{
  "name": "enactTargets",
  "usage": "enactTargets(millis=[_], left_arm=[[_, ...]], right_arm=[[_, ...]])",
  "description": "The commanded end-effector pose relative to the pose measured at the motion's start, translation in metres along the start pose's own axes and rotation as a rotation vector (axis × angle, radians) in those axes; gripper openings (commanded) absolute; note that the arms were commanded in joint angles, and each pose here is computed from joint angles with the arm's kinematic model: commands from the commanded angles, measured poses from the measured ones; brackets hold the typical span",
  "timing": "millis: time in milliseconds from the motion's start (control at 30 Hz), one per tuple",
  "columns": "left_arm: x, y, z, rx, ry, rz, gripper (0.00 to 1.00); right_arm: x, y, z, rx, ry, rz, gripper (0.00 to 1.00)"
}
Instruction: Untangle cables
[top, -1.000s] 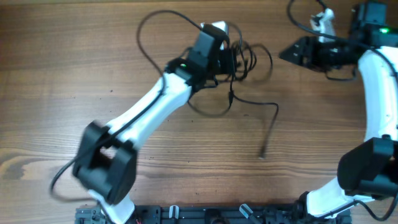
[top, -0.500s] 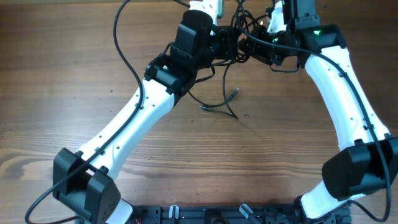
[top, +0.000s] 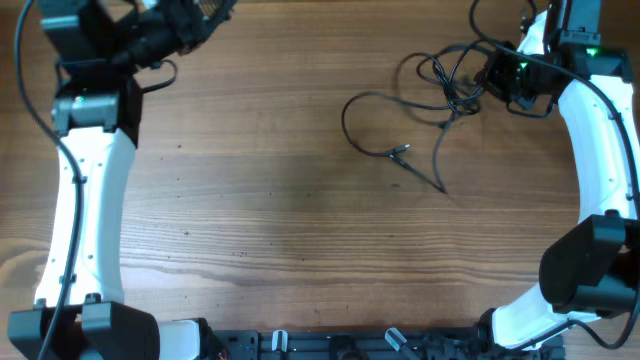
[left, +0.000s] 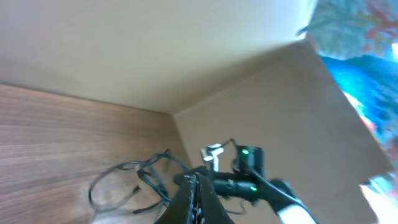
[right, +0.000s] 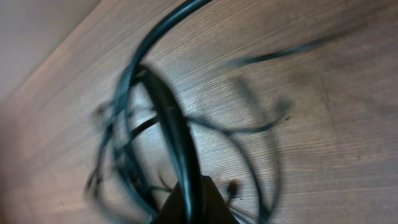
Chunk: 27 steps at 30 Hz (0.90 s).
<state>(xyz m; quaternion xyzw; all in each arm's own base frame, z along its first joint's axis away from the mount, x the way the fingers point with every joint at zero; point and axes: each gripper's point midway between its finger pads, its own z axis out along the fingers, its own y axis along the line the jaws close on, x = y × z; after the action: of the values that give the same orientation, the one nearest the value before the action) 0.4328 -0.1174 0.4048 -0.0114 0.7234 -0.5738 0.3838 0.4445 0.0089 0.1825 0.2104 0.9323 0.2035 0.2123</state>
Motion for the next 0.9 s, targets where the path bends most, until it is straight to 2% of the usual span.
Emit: enactTargets(millis=[0,100,167,233,267,367,433,467,567,700,867], left_arm=[[0.011,-0.022,-0.008,0.08,0.083,-0.014,0.04],[0.027,-0.023,0.007,0.083,0.119,0.072,0.04],[0.035,-0.005,0.017,-0.01,0.104,0.044,0.04],[0.054,0.008,0.025,-0.074,0.148,0.05,0.04],[0.08,0.011,0.036,-0.101,0.217,0.109,0.04],[0.12,0.02,0.057,-0.202,0.298,0.17,0.1],[0.144,0.031,0.073,-0.322,0.317,0.196,0.22],[0.156,0.036,0.083,-0.359,0.331,0.214,0.32],[0.191,0.05,0.121,-0.392,0.378,0.256,0.48],[0.207,0.093,0.158,-0.488,0.338,0.22,0.51],[0.227,0.134,0.171,-0.534,0.384,0.195,0.46]], right_arm=[[0.02,0.038,0.003,-0.182,0.073,-0.246,0.05],[0.046,0.069,-0.001,-0.332,0.154,-0.323,0.05],[0.074,0.097,-0.002,-0.41,0.22,-0.408,0.04],[0.09,0.116,-0.002,-0.433,0.244,-0.441,0.04],[0.093,0.123,-0.003,-0.434,0.256,-0.402,0.04],[0.092,0.123,-0.003,-0.423,0.272,-0.321,0.04],[0.094,0.123,-0.003,-0.42,0.278,-0.317,0.04],[0.095,0.122,-0.003,-0.419,0.282,-0.318,0.04],[0.102,0.126,-0.002,-0.419,0.301,-0.329,0.04],[0.121,0.138,-0.001,-0.434,0.336,-0.399,0.04],[0.127,0.141,-0.001,-0.437,0.348,-0.412,0.04]])
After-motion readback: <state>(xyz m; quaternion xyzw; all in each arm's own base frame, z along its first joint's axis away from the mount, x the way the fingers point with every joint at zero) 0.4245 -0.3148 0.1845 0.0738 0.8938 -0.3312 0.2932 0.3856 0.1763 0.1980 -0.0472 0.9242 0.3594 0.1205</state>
